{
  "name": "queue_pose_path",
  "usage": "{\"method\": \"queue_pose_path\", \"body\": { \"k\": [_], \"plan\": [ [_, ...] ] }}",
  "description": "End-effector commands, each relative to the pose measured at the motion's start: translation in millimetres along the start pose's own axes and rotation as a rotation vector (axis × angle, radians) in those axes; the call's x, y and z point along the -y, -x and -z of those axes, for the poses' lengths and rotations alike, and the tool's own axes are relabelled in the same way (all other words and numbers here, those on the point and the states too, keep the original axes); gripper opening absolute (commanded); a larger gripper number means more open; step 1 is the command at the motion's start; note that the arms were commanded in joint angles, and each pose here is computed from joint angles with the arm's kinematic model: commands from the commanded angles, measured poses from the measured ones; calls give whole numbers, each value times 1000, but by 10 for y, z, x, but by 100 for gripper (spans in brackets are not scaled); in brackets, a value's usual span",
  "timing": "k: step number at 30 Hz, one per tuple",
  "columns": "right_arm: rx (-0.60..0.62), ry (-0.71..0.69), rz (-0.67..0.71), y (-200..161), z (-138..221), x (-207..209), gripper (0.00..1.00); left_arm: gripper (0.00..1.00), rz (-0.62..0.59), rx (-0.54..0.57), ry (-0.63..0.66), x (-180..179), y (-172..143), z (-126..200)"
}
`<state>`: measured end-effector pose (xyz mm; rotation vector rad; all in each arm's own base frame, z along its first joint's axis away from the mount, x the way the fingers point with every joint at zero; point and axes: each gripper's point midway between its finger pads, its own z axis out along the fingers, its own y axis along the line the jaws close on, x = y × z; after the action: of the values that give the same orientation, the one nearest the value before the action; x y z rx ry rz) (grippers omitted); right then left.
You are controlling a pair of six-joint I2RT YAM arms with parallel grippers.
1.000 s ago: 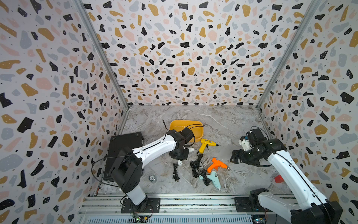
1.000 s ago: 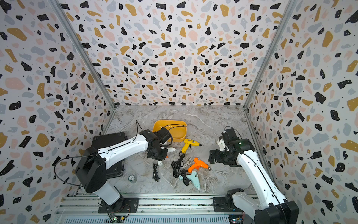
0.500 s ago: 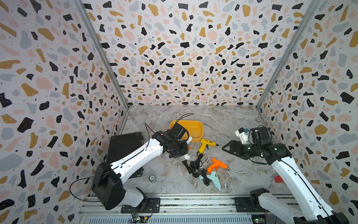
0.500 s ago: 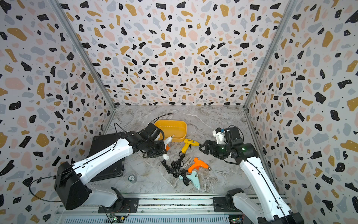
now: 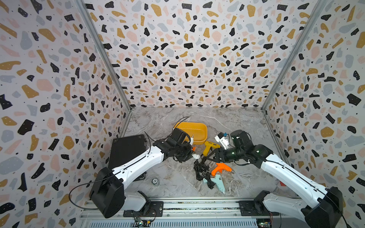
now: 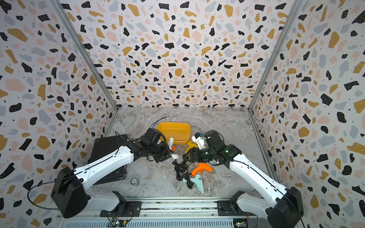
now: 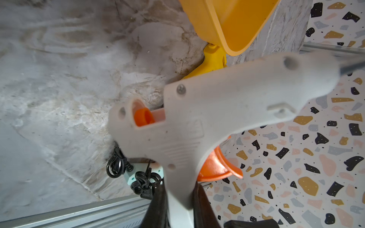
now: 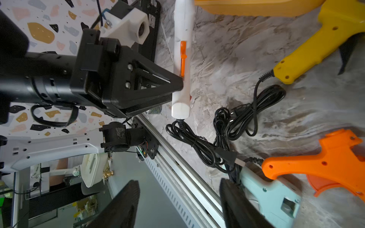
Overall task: Put the hot melt glue gun into the storage box
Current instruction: Pick up the hot melt adhesive gun from the center of the board.
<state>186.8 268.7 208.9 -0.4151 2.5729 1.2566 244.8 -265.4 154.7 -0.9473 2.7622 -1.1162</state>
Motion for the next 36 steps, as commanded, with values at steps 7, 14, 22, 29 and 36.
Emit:
{"method": "queue_pose_path", "body": {
  "k": [7, 14, 22, 29, 36],
  "plan": [
    [25, 71, 137, 303, -194, -267, 56, 0, 80, -38, -146, 287, -103, 192],
    [7, 90, 171, 403, -336, -316, 55, 0, 97, -52, -149, 273, -136, 211],
    [-18, 85, 164, 432, -454, -278, 58, 0, 108, -55, -160, 293, -138, 214],
    [-46, 90, 165, 387, -554, -270, 55, 0, 111, -61, -178, 347, -146, 217],
    [-25, 96, 194, 452, -538, -326, 35, 0, 110, -69, -172, 344, -159, 218]
  ]
}}
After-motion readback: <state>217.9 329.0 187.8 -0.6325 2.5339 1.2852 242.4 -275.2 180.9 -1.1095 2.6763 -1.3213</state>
